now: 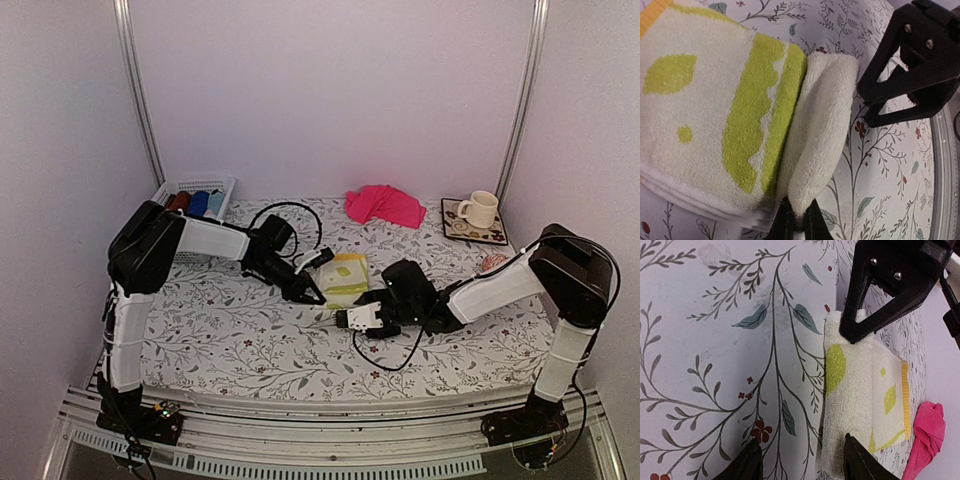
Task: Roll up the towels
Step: Roll the towel at the center of the board.
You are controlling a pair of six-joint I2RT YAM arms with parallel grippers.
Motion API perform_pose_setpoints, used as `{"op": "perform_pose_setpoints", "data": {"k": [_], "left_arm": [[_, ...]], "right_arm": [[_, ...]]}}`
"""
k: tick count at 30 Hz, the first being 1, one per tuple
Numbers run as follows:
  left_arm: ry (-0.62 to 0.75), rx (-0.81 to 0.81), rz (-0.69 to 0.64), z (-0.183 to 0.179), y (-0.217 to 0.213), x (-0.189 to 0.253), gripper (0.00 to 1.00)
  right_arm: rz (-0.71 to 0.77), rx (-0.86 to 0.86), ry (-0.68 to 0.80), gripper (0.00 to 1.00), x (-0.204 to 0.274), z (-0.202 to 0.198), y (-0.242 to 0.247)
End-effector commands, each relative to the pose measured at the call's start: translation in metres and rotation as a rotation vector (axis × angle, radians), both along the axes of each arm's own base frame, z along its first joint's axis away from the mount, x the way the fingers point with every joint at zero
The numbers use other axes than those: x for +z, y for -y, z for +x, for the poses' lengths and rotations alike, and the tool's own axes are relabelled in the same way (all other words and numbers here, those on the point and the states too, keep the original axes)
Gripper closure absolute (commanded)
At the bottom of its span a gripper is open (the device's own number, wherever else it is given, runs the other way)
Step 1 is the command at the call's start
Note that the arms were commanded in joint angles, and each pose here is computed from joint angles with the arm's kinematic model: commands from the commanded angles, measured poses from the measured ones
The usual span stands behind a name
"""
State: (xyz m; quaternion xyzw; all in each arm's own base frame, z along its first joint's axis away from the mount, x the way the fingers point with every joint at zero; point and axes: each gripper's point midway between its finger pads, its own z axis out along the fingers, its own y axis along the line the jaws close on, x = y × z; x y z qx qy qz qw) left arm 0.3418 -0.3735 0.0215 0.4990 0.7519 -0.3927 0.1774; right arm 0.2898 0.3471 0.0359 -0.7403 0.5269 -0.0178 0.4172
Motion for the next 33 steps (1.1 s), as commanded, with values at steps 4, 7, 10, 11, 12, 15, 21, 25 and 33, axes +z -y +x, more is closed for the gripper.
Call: {"op": "perform_pose_setpoints", "data": {"k": [4, 7, 10, 11, 12, 15, 21, 25, 33], "left_arm": [[-0.085, 0.022, 0.052, -0.003, -0.007, -0.018, 1.00], [-0.099, 0.022, 0.046, -0.002, -0.006, -0.017, 1.00], [-0.110, 0.029, 0.043, -0.001, -0.007, -0.018, 1.00], [-0.112, 0.032, 0.042, 0.000, -0.008, -0.019, 1.00], [-0.114, 0.032, 0.041, 0.000, -0.008, -0.019, 1.00], [-0.115, 0.034, 0.036, 0.001, -0.010, -0.018, 1.00], [-0.114, 0.028, 0.022, 0.001, -0.011, -0.015, 1.00], [-0.089, 0.030, 0.029, 0.002, -0.014, -0.014, 0.96], [0.070, 0.069, 0.080, 0.010, -0.029, -0.001, 0.51]], "right_arm": [[-0.020, -0.083, 0.103, 0.44, -0.005, 0.026, -0.009], [-0.040, -0.107, 0.124, 0.45, -0.013, 0.033, -0.008], [-0.055, -0.114, 0.122, 0.46, -0.021, 0.035, -0.008], [-0.059, -0.121, 0.120, 0.47, -0.024, 0.036, -0.008], [-0.069, -0.130, 0.118, 0.48, -0.028, 0.038, -0.007], [-0.088, -0.146, 0.104, 0.57, -0.038, 0.039, -0.005], [-0.101, -0.164, 0.005, 0.78, -0.049, 0.036, -0.009], [-0.094, -0.141, -0.096, 0.86, -0.047, 0.028, -0.014], [-0.062, -0.110, -0.378, 0.89, -0.032, 0.007, -0.017]]}}
